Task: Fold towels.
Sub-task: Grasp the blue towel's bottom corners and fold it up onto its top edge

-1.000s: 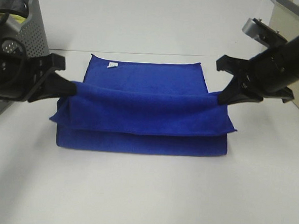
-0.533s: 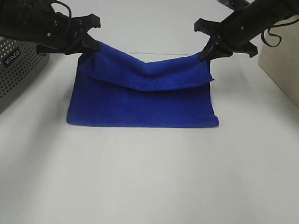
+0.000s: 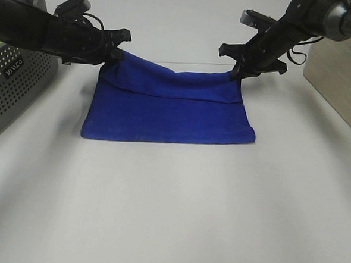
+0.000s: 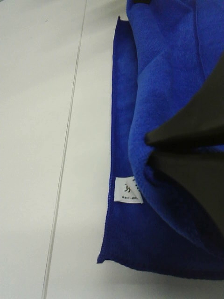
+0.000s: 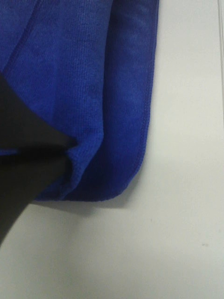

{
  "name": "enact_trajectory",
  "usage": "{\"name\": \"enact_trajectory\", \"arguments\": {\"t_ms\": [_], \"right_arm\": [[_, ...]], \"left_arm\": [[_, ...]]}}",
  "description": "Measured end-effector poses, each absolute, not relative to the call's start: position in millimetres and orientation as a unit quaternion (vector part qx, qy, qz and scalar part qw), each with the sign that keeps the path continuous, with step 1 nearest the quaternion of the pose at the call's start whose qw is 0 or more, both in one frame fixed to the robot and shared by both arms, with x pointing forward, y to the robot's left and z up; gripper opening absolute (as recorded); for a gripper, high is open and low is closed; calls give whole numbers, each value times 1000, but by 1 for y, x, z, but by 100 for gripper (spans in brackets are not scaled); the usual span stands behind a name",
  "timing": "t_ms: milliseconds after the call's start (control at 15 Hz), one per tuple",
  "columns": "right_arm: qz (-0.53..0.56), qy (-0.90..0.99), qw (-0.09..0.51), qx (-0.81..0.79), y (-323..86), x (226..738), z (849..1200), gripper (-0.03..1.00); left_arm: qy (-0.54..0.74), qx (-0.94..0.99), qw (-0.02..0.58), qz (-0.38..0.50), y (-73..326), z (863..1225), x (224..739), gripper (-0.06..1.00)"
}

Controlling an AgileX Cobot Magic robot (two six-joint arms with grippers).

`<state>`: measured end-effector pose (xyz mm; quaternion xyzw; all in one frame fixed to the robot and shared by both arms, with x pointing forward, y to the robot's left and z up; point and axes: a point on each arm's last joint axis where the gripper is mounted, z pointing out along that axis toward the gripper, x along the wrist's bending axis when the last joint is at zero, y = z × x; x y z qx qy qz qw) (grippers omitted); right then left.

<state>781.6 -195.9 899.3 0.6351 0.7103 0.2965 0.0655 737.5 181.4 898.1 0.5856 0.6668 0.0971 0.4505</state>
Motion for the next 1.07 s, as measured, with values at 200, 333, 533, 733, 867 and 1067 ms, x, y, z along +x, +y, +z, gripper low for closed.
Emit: {"name": "enact_trajectory", "arguments": {"t_ms": [200,333,533,733,867,1067], "right_arm": [[299,708,72,636,-197,784,895,11],[295,710,66,636,-197,782,896,54],[266,730,34,629,-196,772,912,75],[232,746,-10,624,-196,758,927,77],[196,743,-56,638,-205,750,925,77],[191,725,-75,657,-216,748,925,77]], "left_arm": [[671,587,443,97,182,886,740,15],[667,590,443,103,182,886,741,60],[638,619,439,129,186,901,741,79],[608,655,440,86,199,925,735,78],[648,642,409,11,217,923,727,76],[695,644,318,-40,233,911,714,76]]}}
